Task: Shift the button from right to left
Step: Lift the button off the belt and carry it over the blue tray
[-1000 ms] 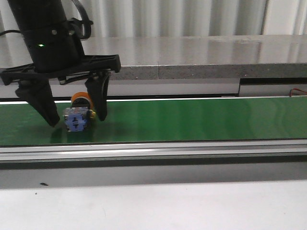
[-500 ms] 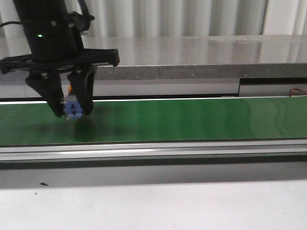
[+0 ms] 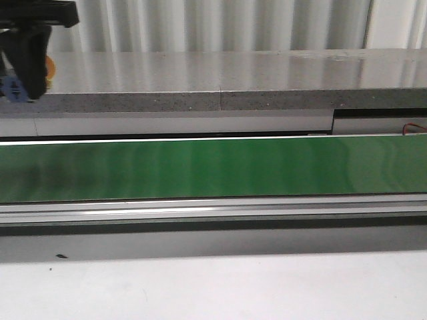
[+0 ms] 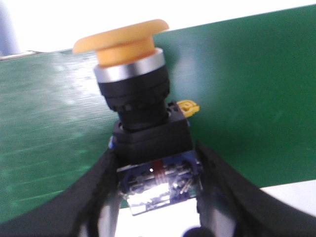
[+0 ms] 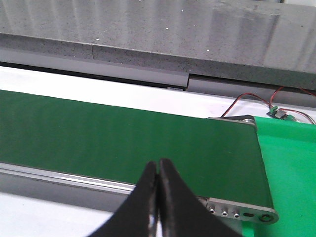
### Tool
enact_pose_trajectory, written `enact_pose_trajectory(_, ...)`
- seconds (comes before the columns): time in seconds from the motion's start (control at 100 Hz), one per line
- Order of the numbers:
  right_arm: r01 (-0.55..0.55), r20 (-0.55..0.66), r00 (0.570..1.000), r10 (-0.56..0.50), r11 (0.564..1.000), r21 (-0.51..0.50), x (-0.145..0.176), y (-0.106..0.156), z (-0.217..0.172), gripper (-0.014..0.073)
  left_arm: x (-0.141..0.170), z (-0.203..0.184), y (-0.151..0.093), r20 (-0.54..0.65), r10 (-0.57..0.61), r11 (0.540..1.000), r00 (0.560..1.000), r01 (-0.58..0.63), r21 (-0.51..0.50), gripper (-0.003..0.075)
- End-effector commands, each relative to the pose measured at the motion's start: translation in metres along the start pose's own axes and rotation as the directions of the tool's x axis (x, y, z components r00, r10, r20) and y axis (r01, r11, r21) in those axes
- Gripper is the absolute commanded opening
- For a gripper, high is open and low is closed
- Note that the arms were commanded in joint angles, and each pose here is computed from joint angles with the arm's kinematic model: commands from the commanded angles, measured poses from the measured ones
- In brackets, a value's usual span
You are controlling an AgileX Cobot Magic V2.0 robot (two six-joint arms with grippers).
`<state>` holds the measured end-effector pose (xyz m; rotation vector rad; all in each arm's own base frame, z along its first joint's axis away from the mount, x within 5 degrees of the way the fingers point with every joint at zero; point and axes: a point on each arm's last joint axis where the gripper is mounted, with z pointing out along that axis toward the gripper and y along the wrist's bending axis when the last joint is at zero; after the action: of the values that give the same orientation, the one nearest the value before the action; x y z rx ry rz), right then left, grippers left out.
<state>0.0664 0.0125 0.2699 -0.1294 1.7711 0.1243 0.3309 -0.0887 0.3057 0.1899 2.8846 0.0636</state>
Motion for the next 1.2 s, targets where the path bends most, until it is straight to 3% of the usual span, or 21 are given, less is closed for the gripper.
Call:
enact_pose_trajectory(0.0,-0.002,0.096,0.995,0.001,1.0,0.012,-0.015,-0.001,-0.002,-0.006,0.002,-0.025,0.025,0.044,0.02,1.0,0.999,-0.019,-0.022,0.008)
enact_pose_trajectory(0.44,-0.002,0.096,0.995,0.001,1.0,0.012,-0.015,-0.001,-0.002,-0.006,0.012,-0.022,0.126,-0.006,0.115,0.987,0.993,-0.115,-0.113,0.0079)
enact_pose_trajectory(0.84,-0.002,0.096,0.995,0.001,1.0,0.012,-0.015,-0.001,-0.002,-0.006,0.037,0.004,0.217,-0.078,-0.147,0.977,0.986,0.133,-0.164,0.008)
enact_pose_trajectory(1.0,-0.002,0.096,0.995,0.001,1.0,0.012,-0.015,-0.001,-0.002,-0.006,0.036,0.037,0.235,-0.126,-0.178,0.975,0.976,0.157,-0.157,0.008)
enact_pose_trajectory(1.19,-0.002,0.096,0.995,0.001,1.0,0.012,-0.015,-0.001,-0.002,-0.006,0.03,0.076,0.244,-0.182,-0.099,0.985,0.978,0.07,-0.16,0.0079)
